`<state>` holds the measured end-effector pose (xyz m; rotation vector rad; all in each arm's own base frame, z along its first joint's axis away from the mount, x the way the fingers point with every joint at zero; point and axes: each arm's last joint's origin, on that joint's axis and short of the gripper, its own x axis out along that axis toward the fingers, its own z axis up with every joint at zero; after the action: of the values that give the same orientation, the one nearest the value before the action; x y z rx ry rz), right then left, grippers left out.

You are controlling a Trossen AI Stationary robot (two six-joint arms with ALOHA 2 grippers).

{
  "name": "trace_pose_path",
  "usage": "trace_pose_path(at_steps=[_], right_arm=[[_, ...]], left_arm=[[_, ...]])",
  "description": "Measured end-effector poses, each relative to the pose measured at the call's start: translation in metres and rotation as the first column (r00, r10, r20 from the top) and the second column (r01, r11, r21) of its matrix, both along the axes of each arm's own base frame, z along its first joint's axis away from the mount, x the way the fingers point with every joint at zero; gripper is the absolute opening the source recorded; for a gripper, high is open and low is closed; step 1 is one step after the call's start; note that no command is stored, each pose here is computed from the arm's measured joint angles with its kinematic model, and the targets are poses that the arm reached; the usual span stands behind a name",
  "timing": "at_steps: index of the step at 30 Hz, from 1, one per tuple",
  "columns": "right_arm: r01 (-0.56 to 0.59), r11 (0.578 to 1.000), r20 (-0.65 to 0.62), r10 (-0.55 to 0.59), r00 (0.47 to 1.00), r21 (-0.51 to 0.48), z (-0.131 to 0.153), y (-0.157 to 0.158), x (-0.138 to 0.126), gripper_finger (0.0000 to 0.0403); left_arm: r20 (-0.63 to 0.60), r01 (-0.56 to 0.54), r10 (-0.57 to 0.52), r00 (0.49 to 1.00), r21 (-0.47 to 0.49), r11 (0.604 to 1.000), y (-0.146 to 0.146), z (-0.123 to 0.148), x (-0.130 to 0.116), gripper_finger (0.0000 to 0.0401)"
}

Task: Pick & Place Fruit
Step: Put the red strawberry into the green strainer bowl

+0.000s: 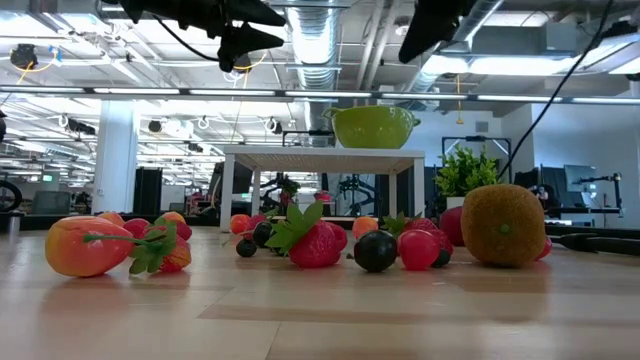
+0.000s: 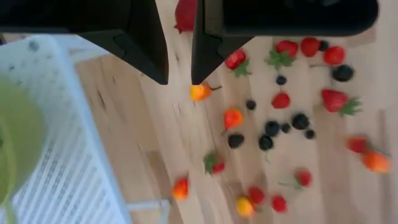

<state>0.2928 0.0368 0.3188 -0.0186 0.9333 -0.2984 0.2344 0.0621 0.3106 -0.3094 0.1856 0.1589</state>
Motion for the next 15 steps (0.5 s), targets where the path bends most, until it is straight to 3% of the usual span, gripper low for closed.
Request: trace_pose_path(at_steps=[8, 15], right_arm=[[0.23, 0.965, -0.008, -0.232, 0.973, -0.123, -0.07, 0.015, 0.011, 0.0063], [0.346, 0.937, 0.078, -0.342, 0.936, -0.045, -0.117, 0.004, 0.021, 0.0078]], left_arm=[[0.009, 0.0, 0.0, 1.0, 0.002, 1.0, 0.0, 0.001, 0.0, 0.0159], [0.015, 0.0, 0.0, 1.0, 0.004, 1.0, 0.0, 0.001, 0.0, 0.0159]])
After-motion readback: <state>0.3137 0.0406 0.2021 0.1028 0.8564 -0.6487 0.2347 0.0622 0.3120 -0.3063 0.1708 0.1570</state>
